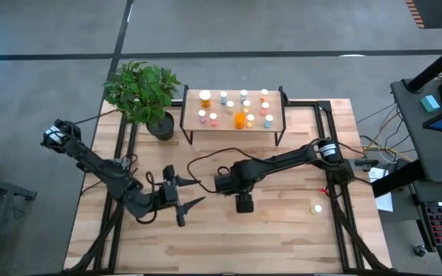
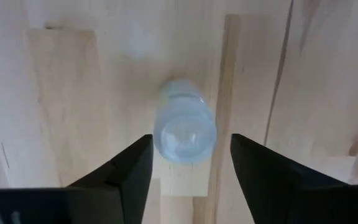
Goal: Pick and place medicine bottles onto shelf by color
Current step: Put the transparent pill bottle on the shelf
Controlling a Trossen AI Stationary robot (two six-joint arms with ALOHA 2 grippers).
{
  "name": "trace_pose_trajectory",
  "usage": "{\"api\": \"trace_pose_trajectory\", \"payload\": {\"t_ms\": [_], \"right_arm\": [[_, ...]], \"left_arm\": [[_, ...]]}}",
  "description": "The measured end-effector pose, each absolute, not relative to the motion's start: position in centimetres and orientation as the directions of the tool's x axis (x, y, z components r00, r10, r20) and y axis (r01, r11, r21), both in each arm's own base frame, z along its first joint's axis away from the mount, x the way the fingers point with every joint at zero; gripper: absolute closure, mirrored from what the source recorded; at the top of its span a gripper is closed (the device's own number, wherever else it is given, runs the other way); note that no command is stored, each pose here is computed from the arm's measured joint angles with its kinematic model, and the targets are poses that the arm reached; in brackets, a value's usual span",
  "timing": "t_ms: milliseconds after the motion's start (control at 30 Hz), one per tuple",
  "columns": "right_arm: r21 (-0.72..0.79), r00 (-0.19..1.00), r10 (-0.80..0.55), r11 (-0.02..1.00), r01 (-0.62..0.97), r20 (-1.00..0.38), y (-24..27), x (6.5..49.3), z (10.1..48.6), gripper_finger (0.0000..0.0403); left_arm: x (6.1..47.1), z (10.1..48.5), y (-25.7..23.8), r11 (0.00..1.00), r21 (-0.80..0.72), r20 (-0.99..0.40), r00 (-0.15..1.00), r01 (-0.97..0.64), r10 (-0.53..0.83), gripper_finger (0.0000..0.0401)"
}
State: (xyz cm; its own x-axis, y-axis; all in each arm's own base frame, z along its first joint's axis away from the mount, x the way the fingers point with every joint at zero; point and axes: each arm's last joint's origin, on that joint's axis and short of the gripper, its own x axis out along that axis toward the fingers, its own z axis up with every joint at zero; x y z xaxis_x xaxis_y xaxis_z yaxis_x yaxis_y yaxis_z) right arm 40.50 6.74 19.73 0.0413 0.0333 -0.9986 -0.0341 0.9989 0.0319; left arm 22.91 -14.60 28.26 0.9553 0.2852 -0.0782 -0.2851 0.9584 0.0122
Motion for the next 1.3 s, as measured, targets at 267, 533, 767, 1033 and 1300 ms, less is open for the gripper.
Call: {"api": "trace_pose_trajectory", "payload": {"t_ms": [267,533,767,1033,1300], "right_arm": [[0.046,0.149,0.052,0.998,-0.044,-0.987,6.7,39.1,24.1,0.0188],[0.065,0.322,0.087,0.995,-0.078,-0.943,7.2,36.6,28.4,0.0193],[0.048,0.428,0.106,0.989,-0.143,-0.898,7.9,33.7,29.3,0.0193],[-0.019,0.612,0.12,0.976,-0.216,-0.782,10.1,28.4,27.0,0.0202],[-0.087,0.788,0.181,0.955,-0.284,-0.588,9.9,25.1,24.0,0.0202]], "left_arm": [[22.8,27.9,-15.0,0.963,0.024,-0.088,0.959,-0.27,0.271,0.0175],[22.8,27.9,-15.0,0.963,0.024,-0.088,0.959,-0.269,0.27,0.0175],[22.8,27.9,-15.0,0.962,-0.01,-0.089,0.958,-0.273,0.271,0.0175],[24.1,26.2,-16.0,0.965,-0.055,-0.121,0.961,-0.257,0.249,0.0175],[27.2,24.1,-15.6,0.961,-0.051,-0.095,0.96,-0.27,0.265,0.0168]]}}
